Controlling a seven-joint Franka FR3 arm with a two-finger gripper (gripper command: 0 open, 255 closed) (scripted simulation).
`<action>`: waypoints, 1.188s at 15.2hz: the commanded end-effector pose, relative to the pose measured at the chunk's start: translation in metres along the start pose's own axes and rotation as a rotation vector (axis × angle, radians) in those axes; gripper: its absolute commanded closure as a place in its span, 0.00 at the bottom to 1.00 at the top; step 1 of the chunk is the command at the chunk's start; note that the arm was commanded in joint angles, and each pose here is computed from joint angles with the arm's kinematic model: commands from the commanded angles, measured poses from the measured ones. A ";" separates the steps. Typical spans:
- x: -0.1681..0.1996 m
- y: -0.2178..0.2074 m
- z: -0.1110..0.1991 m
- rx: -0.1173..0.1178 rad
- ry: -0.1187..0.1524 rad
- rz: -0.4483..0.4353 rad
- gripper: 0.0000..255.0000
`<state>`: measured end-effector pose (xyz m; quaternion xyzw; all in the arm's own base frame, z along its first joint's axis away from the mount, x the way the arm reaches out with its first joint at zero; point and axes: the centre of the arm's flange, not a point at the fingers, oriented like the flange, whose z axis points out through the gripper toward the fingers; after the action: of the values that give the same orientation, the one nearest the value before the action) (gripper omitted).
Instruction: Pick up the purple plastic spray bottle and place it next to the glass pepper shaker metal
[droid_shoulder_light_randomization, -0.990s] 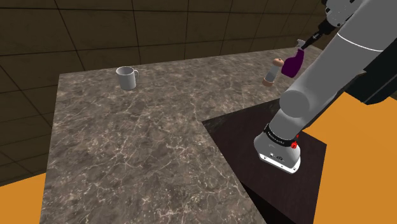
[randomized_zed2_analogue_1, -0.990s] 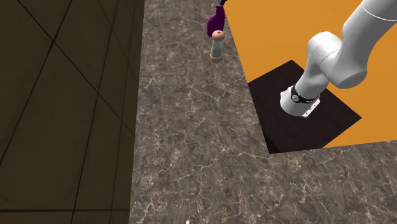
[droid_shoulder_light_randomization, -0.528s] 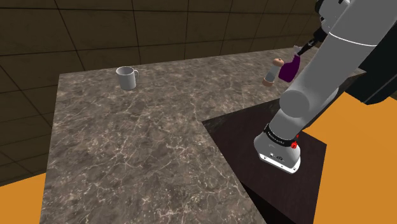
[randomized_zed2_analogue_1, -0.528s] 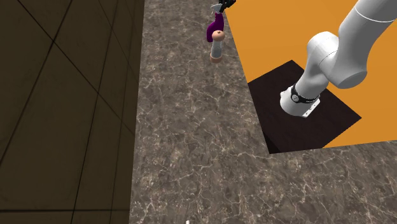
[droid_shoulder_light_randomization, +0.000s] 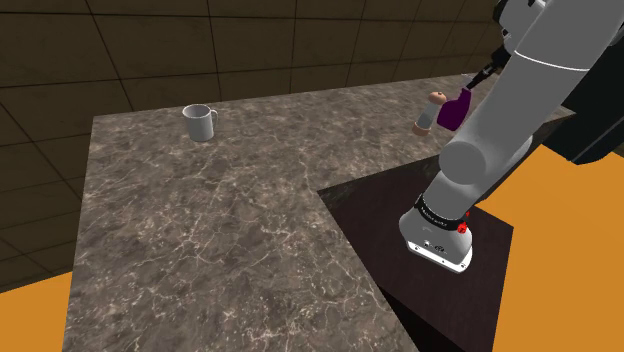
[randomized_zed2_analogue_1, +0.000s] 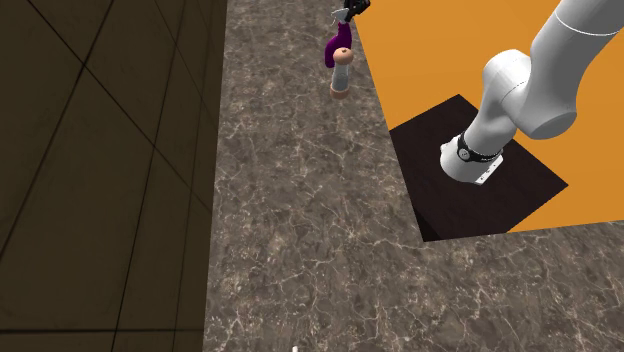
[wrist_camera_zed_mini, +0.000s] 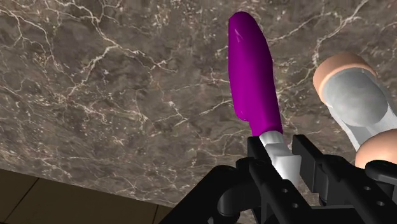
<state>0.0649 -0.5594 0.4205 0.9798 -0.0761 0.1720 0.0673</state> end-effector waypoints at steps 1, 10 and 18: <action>0.000 0.000 0.000 0.000 0.000 0.000 0.00; 0.000 0.000 -0.050 0.000 0.000 0.000 0.00; 0.000 0.000 -0.050 0.000 0.000 0.000 0.00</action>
<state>0.0486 -0.5515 0.4671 0.9798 -0.0762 0.1720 0.0675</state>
